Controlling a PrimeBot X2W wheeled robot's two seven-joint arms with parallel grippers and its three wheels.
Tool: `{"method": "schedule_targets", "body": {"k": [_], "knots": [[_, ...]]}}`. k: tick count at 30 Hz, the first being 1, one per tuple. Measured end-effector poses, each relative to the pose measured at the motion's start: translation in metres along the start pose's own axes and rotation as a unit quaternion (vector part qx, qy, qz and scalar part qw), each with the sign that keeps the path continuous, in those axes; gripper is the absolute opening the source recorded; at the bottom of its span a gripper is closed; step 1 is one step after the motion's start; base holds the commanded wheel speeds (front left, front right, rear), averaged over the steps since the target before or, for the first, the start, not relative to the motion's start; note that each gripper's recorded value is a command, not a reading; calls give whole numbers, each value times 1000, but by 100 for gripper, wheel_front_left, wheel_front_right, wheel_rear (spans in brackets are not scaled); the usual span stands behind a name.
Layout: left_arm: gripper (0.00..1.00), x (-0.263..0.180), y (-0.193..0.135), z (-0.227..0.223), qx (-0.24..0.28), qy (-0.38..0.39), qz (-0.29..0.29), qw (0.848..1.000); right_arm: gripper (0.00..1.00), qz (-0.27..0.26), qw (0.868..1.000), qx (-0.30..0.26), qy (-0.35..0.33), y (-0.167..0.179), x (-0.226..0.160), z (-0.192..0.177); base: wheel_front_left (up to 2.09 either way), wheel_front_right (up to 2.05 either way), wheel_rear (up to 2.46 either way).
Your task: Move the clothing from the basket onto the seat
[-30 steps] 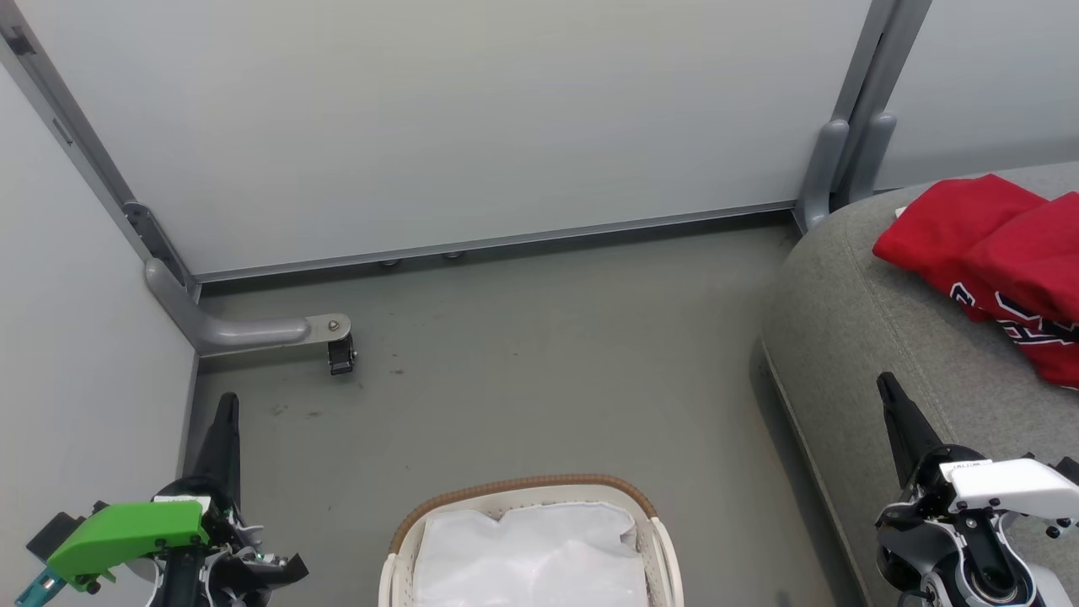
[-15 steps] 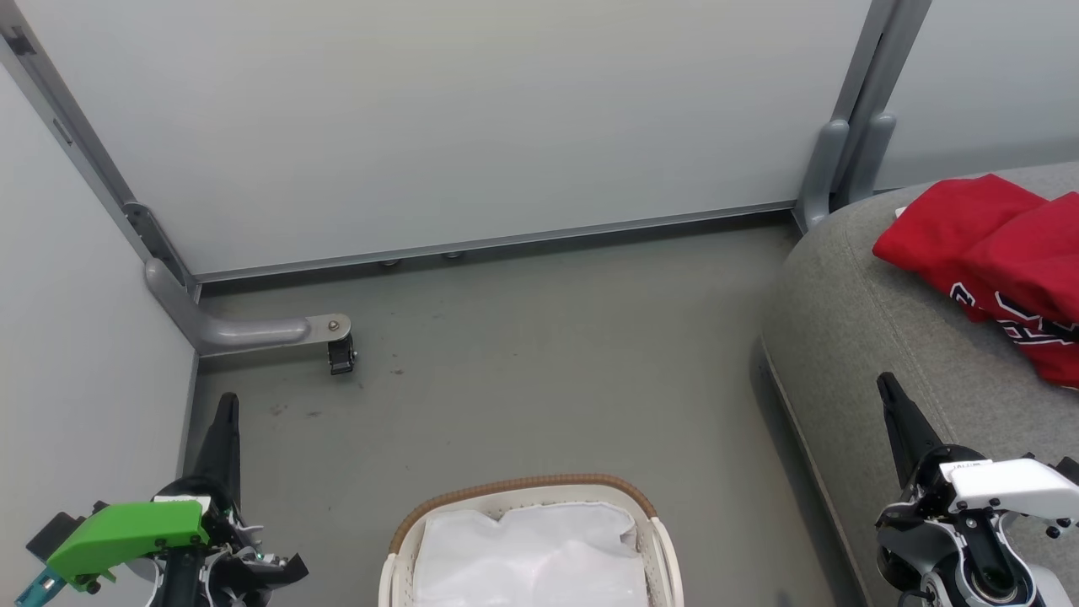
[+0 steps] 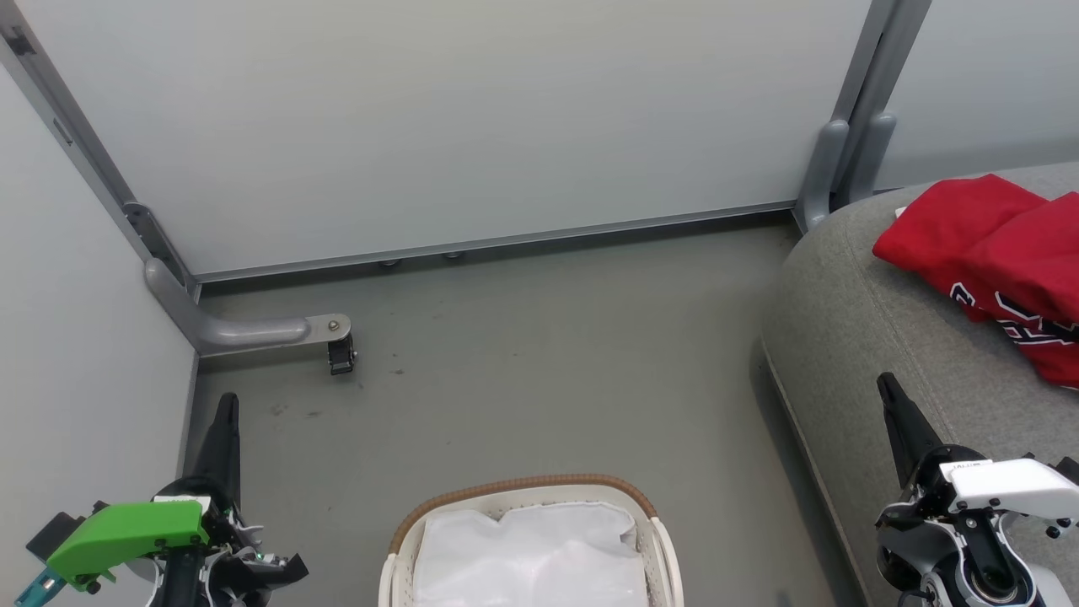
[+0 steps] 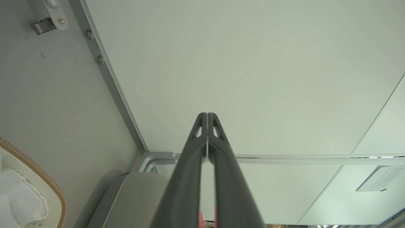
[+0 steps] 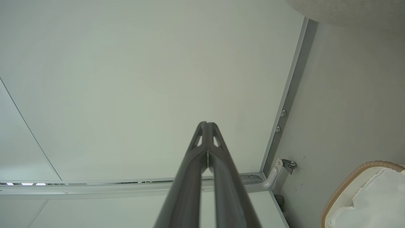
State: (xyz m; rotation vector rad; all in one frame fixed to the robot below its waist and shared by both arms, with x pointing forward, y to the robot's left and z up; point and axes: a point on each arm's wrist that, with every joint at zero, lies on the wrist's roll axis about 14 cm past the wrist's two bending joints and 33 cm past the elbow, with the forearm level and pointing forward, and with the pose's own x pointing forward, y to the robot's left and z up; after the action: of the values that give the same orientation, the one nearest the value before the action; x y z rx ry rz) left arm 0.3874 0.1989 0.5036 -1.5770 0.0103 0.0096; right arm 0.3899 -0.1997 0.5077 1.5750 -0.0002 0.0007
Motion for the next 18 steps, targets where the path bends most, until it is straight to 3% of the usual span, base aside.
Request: {"method": "schedule_targets", "body": {"k": [18], "knots": [[0, 0, 0, 0, 0, 0, 0, 1000, 0, 0, 1000, 0, 0, 0, 0, 0, 0, 0, 0]]}}
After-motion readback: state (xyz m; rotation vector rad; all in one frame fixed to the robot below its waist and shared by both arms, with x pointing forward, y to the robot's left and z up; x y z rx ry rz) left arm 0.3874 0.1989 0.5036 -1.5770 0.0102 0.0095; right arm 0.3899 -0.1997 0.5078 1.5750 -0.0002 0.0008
